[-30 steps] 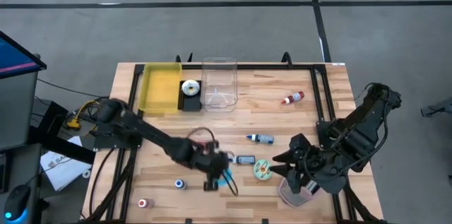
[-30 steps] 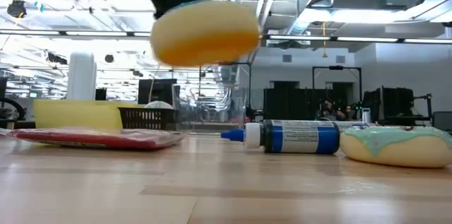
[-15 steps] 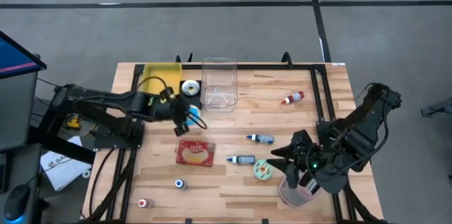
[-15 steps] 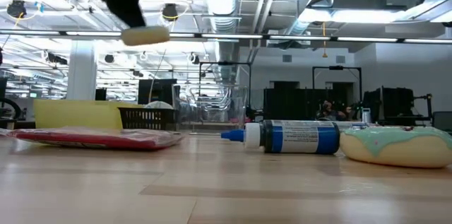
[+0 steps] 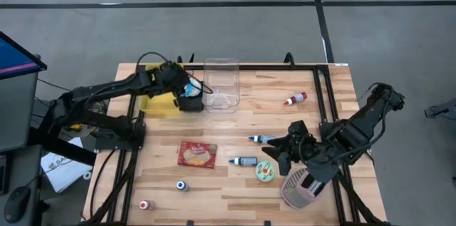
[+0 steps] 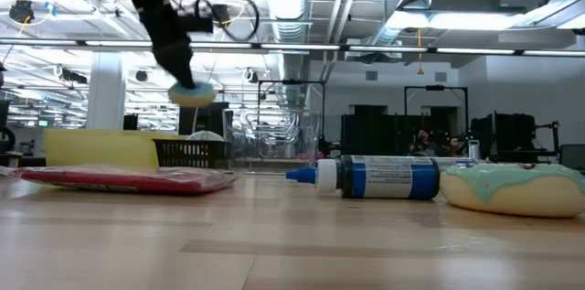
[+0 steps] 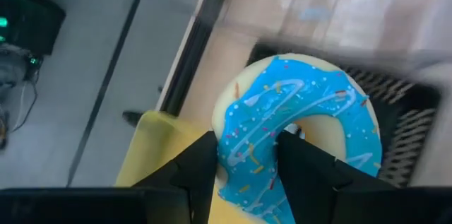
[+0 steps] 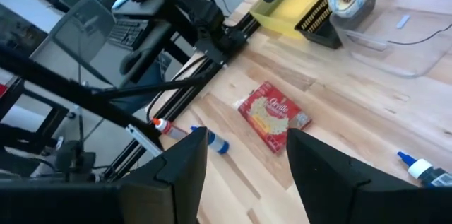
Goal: Pick & Place Food Item
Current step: Put the blue doughnut into the black bin
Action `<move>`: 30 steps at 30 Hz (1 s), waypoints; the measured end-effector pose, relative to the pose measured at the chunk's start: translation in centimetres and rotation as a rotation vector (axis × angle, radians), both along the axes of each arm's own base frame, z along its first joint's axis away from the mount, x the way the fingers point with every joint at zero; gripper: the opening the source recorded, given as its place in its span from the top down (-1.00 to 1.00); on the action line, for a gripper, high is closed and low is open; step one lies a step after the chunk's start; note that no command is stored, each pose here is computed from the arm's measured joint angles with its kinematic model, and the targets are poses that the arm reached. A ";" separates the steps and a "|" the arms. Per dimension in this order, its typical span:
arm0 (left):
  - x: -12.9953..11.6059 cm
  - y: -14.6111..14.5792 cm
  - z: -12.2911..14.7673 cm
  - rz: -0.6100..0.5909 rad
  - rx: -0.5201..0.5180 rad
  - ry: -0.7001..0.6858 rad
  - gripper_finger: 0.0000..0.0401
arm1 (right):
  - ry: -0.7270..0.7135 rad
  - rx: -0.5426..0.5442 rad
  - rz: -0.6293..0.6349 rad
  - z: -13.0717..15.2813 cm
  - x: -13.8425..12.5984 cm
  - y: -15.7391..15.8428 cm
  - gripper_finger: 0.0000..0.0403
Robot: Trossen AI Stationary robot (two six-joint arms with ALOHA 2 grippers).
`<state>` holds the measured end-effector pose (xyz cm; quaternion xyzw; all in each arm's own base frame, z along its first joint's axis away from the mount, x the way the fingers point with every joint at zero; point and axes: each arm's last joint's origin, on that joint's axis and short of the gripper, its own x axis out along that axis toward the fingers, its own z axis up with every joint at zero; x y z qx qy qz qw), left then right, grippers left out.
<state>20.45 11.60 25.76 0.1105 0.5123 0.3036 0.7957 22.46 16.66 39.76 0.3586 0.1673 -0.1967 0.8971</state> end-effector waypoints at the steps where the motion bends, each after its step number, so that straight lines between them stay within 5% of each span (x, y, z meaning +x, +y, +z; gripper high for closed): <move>1: 0.1 0.6 -0.3 -0.008 -0.002 0.014 0.31 | 0.000 0.001 -0.004 0.0 0.1 -0.1 0.07; 18: 3.8 1.9 -5.6 -0.182 -0.088 0.175 0.31 | -0.015 0.021 -0.057 0.1 0.7 -0.9 0.07; 30: 4.3 2.4 -6.8 -0.172 -0.080 0.219 0.31 | -0.012 0.035 -0.069 0.0 0.6 -1.0 0.07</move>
